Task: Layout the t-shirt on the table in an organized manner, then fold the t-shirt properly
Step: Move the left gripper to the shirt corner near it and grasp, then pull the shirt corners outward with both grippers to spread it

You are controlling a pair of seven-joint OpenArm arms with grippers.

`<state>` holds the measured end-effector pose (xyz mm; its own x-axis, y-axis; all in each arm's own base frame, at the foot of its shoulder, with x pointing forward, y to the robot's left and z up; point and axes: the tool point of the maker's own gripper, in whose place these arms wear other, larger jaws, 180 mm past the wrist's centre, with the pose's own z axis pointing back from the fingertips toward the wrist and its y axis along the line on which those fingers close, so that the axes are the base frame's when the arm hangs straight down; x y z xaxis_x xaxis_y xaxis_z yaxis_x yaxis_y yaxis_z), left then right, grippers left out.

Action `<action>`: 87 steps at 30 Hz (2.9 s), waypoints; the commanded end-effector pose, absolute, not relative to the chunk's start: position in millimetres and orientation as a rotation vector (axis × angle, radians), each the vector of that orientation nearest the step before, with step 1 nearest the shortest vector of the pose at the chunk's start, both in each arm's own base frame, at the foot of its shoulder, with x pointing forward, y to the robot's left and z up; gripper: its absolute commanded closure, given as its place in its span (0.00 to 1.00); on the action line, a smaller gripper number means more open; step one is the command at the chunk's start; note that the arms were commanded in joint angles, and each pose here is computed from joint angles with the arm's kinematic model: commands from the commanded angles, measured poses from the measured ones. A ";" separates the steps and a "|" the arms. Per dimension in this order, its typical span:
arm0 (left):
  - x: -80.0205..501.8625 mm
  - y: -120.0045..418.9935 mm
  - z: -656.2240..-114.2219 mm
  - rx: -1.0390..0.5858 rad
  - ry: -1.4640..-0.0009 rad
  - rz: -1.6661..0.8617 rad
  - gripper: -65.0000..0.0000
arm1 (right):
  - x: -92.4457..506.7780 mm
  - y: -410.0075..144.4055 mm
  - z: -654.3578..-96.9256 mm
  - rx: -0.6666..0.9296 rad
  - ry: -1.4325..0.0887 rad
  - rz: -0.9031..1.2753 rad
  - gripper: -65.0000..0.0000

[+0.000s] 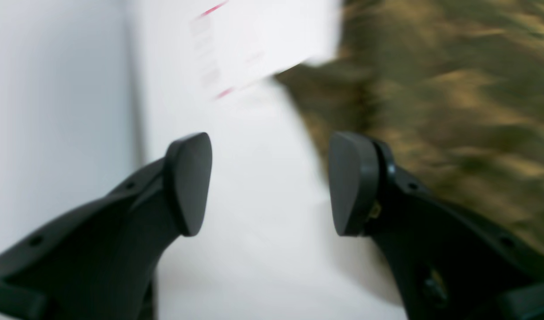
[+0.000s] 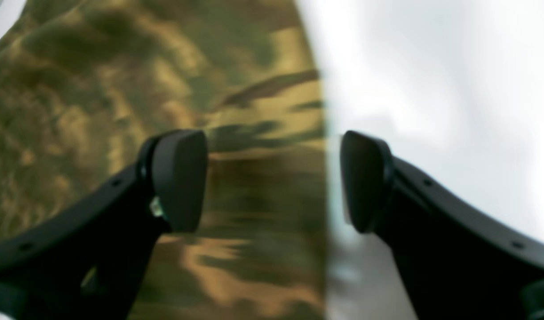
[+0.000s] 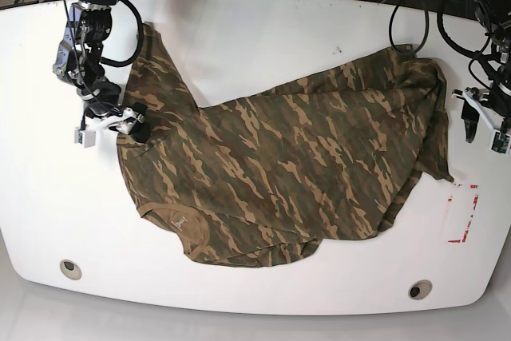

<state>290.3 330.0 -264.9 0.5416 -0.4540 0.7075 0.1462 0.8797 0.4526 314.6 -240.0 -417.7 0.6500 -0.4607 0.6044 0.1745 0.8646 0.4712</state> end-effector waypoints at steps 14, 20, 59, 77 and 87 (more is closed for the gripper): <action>273.9 356.0 -248.8 0.425 -0.955 -0.310 0.40 | 313.3 -188.1 -428.1 0.463 -0.710 -0.277 0.37; 248.7 347.2 -281.7 0.376 -0.866 -0.310 0.40 | 316.7 -191.5 -425.1 0.455 -0.719 -0.272 0.75; 184.2 255.1 -351.5 0.163 -0.961 -0.150 0.41 | 322.7 -190.8 -422.0 0.458 -0.729 -0.268 1.00; 163.3 259.7 -361.0 0.171 -0.924 -0.090 0.41 | 322.7 -190.8 -422.0 0.458 -0.729 -0.268 1.00; 164.7 239.6 -376.3 0.102 -0.903 -0.108 0.41 | 323.3 -190.3 -421.6 0.459 -0.729 -0.266 1.00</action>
<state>162.5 239.1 -382.7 0.6381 -0.1359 0.7579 0.0531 0.9897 0.1328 318.8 -187.0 -426.8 0.7218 -0.4026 0.5629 0.0870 0.8597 0.5034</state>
